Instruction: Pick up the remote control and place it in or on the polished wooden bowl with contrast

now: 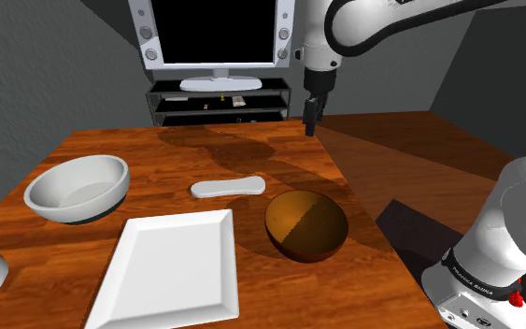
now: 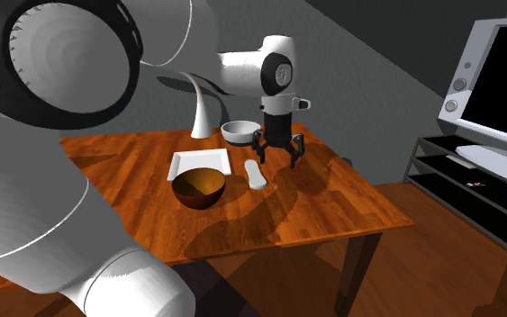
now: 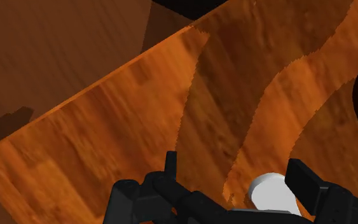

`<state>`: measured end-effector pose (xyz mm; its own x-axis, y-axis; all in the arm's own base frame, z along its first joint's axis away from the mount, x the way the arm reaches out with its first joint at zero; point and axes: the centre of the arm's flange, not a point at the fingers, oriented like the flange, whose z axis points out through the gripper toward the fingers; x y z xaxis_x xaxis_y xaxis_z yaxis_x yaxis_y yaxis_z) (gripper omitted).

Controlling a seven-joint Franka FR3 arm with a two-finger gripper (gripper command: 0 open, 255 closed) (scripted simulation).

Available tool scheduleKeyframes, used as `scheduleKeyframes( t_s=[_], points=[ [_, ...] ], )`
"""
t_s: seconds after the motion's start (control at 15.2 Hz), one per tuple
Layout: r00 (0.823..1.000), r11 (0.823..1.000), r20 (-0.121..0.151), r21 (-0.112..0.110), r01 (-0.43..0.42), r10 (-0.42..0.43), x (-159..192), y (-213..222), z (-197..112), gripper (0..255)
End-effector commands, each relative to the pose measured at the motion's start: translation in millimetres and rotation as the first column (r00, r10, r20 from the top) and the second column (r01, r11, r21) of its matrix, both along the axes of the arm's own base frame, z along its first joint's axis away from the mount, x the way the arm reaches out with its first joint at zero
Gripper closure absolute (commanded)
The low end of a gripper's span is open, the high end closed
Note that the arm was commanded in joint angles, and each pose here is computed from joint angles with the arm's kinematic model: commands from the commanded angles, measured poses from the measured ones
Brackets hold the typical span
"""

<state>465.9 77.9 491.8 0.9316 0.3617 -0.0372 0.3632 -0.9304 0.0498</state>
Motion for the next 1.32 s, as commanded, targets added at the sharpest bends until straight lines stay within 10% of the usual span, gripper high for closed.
scheduleKeyframes(
  t_s=[0.0, 0.59, 1.25],
  points=[
    [0.999, 0.999, 0.001, 0.004, -0.053, 0.053, 16.2, 17.2, -12.9, 0],
    [0.96, 0.959, 0.005, 0.021, -0.282, 0.282, 75.2, 99.7, -68.8, 0],
    [0.856, 0.855, 0.014, 0.037, -0.517, 0.517, 116.5, 205.6, -129.1, 0]
  ],
)
